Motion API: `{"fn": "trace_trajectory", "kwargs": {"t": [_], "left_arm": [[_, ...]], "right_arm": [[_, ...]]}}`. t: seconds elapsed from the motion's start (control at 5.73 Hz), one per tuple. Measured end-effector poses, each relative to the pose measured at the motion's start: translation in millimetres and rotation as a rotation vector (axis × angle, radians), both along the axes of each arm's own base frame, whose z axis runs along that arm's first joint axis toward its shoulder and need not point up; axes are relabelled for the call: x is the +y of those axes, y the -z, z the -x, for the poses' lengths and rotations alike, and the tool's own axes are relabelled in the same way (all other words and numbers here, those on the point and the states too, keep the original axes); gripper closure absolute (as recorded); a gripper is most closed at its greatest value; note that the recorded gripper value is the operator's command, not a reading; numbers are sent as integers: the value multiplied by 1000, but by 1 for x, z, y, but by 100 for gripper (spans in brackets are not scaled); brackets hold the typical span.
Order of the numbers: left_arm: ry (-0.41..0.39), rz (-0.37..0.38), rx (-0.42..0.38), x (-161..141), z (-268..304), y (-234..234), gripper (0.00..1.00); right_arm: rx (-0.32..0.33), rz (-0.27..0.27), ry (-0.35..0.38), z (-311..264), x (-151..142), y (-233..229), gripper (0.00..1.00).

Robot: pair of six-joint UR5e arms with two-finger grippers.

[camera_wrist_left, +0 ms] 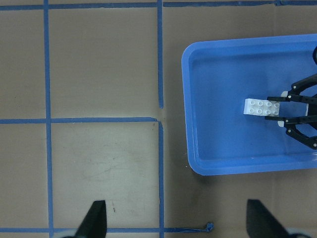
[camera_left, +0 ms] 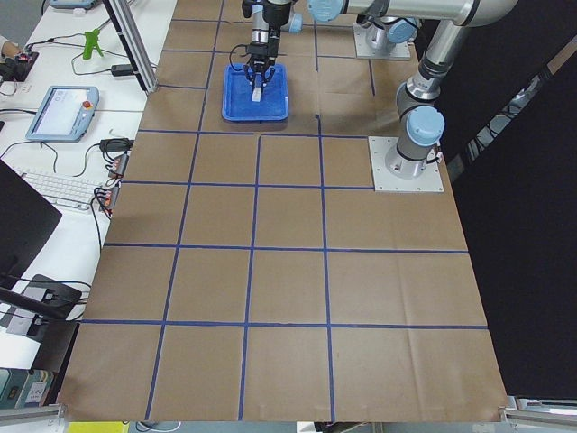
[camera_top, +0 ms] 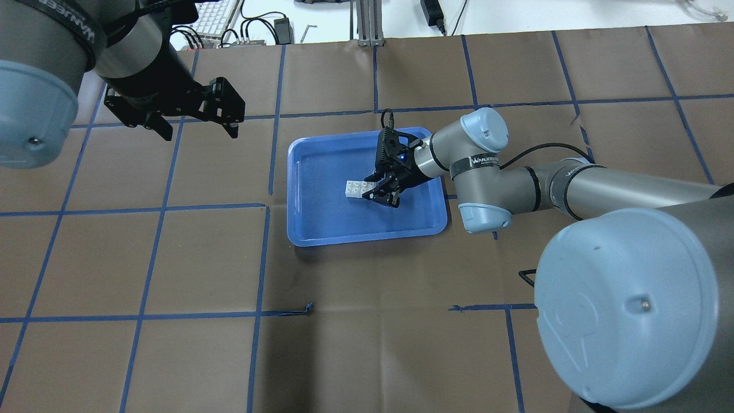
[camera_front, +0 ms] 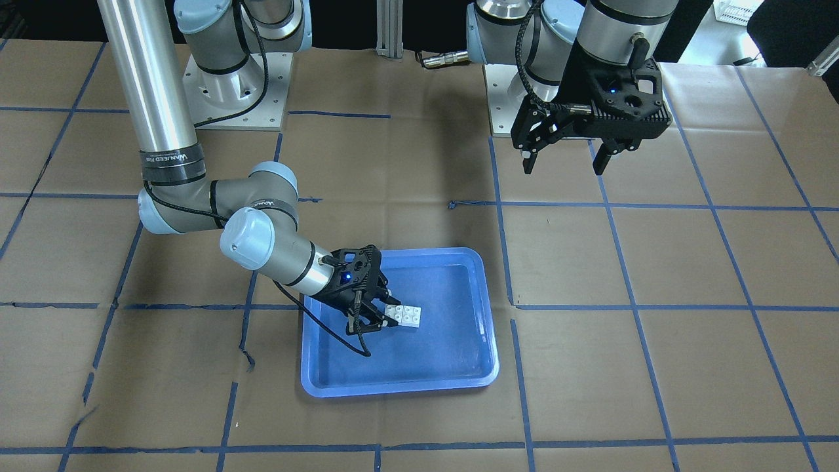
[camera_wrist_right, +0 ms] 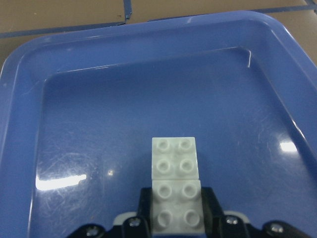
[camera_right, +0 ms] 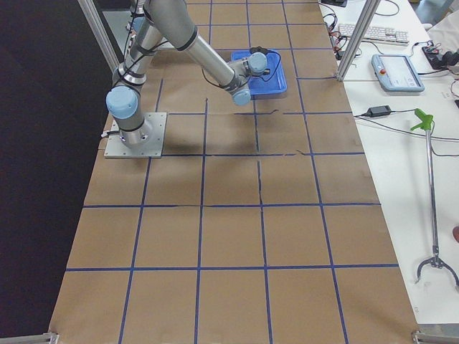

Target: Assemble white blocks and place on blue tray

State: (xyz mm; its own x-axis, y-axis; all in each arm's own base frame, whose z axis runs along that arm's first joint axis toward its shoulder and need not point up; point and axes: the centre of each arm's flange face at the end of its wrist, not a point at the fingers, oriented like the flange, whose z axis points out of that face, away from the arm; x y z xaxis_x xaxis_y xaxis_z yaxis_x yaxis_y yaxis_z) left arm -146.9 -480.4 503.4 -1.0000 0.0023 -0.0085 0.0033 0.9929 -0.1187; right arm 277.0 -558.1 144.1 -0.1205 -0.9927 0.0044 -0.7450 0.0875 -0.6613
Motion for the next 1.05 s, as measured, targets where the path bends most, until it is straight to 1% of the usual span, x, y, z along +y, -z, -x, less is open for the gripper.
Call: {"fn": "trace_trajectory", "kwargs": {"t": [0.17,0.35,0.52,0.7,0.87,1.05], "left_arm": [[0,1,-1,0,0,0,1],[0,3,1,0,0,-1,1],[0,6,2,1,0,-3,1],[0,9,2,2,0,-4,1],[0,10,2,2,0,-5,1],[0,10,2,2,0,-5,1]], "right_arm": [[0,-2,1,0,0,1,52],[-1,-4,1,0,0,1,52],[-1,-4,1,0,0,1,49],[-1,-4,1,0,0,1,0],[-1,-5,3,0,0,1,0],[1,0,23,0,-7,-8,0]]}}
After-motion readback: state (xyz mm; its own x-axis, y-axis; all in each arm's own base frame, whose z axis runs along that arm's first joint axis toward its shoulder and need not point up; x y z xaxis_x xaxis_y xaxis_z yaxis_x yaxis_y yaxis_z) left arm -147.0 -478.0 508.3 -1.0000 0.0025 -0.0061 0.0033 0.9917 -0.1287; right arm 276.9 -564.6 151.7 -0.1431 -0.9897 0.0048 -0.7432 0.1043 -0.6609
